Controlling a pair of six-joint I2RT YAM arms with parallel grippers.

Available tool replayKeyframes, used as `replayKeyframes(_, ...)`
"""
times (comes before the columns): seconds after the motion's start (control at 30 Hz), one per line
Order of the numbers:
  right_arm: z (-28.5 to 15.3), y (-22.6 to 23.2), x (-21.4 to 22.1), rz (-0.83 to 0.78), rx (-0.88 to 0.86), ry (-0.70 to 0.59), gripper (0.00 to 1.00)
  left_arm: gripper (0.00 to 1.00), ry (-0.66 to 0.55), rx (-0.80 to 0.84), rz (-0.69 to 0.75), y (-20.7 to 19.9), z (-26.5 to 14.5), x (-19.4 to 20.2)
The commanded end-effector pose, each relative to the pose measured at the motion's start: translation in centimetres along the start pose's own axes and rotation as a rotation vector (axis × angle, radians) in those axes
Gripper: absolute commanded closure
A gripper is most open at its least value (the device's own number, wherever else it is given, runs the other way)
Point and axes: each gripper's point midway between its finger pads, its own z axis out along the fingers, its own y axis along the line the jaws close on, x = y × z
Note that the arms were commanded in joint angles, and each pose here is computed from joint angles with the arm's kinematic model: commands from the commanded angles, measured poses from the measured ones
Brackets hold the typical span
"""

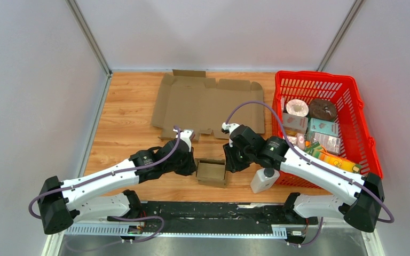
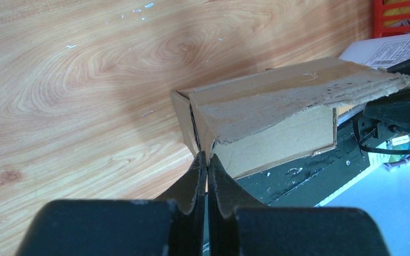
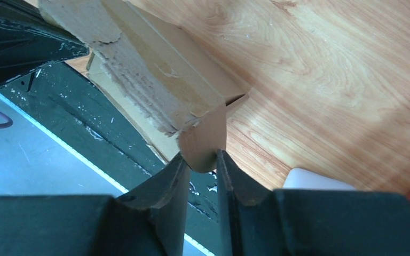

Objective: Fold the paper box

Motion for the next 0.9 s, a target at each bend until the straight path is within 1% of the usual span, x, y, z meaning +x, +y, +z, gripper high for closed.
replayKeyframes(0.0, -1.1, 2.7, -1.9, 0.016, -0.119, -0.057, 0.79, 0.95, -0.029, 0.043, 0.003, -1.7, -0.6, -1.4)
replayKeyframes(0.13, -1.5, 3.9, -2.7, 0.079, -0.16, -0.077, 0.85, 0.95, -0.031, 0.051, 0.007, -2.2, -0.7, -1.6)
replayKeyframes(0.17, -1.5, 3.9, -2.7, 0.091, -0.16, -0.076, 0.89, 0.95, -0.031, 0.051, 0.009, -2.3, -0.7, -1.6)
replayKeyframes(0.27, -1.2, 4.2, -2.4, 0.14, -0.165, -0.056, 0.94, 0.95, -0.031, 0.054, 0.011, -2.5, -0.7, -1.6)
replayKeyframes(0.43, -0.3, 3.0, -1.8, 0.152, -0.114, -0.052, 0.94, 0.95, -0.032, 0.059, 0.017, -2.7, -0.7, -1.6)
replayKeyframes(0.57, 0.4, 2.6, -1.2, 0.151, -0.102, -0.058, 0.96, 0.95, -0.024, 0.057, 0.018, -2.8, -0.5, -1.4)
replayKeyframes(0.63, 1.1, 1.8, -0.4, 0.139, -0.067, -0.056, 0.97, 0.95, -0.024, 0.053, 0.016, -2.7, -0.4, -1.2)
replayKeyframes(0.73, 1.7, 1.5, 0.3, 0.105, -0.049, -0.085, 0.99, 0.95, -0.021, 0.057, 0.014, -2.7, -0.2, -0.9)
replayKeyframes(0.77, 1.9, 1.8, 0.2, 0.098, -0.066, -0.103, 1.0, 0.95, -0.016, 0.055, 0.012, -2.7, -0.1, -0.7)
replayKeyframes(0.8, 1.9, 1.4, -0.1, 0.098, -0.045, -0.136, 1.0, 0.95, -0.016, 0.058, 0.014, -2.7, 0.0, -0.6)
replayKeyframes(0.83, 2.3, 1.0, 0.5, 0.093, -0.039, -0.133, 1.0, 0.95, -0.012, 0.061, 0.013, -2.8, 0.0, -0.4)
replayKeyframes(0.87, 2.4, 1.1, 0.3, 0.096, -0.043, -0.154, 1.0, 0.95, -0.01, 0.063, 0.017, -2.8, 0.0, -0.2)
